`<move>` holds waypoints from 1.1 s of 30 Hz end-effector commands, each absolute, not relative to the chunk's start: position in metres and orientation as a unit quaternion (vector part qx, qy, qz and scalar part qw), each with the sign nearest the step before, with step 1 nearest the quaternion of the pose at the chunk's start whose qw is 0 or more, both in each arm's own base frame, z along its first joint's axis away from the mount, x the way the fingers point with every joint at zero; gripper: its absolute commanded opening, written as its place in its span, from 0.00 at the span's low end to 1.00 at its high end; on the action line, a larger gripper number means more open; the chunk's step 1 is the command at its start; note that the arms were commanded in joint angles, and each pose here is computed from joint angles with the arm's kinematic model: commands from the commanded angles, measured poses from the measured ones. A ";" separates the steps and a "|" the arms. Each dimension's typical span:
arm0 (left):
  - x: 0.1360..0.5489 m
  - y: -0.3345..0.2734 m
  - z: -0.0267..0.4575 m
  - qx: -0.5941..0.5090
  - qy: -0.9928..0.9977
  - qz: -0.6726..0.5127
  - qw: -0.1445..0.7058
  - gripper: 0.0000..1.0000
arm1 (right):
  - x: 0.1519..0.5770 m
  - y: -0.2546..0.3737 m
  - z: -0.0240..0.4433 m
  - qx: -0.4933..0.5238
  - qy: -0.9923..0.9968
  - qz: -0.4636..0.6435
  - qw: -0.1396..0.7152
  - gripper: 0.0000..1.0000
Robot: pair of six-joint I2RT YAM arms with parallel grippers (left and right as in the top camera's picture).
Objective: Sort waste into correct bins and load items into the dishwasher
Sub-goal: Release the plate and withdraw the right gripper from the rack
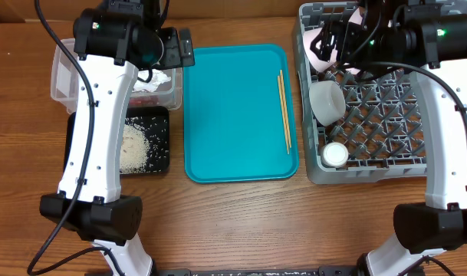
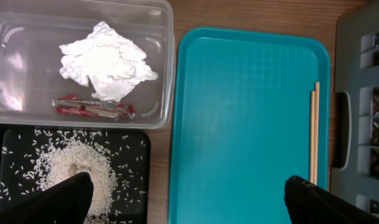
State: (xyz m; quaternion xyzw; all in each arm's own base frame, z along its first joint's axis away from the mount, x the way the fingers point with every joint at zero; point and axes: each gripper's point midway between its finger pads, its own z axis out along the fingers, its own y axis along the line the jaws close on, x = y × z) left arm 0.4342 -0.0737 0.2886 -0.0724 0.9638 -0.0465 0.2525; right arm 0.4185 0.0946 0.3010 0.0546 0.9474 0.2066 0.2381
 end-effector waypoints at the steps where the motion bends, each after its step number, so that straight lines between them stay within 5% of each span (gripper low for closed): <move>1: 0.435 -0.077 0.296 -0.074 0.961 -0.058 0.262 1.00 | 0.417 0.087 0.297 0.117 0.947 0.195 0.225 1.00; 33: 0.414 -0.076 0.285 -0.080 0.972 -0.057 0.214 1.00 | 0.407 0.125 0.295 0.078 0.955 0.187 0.219 1.00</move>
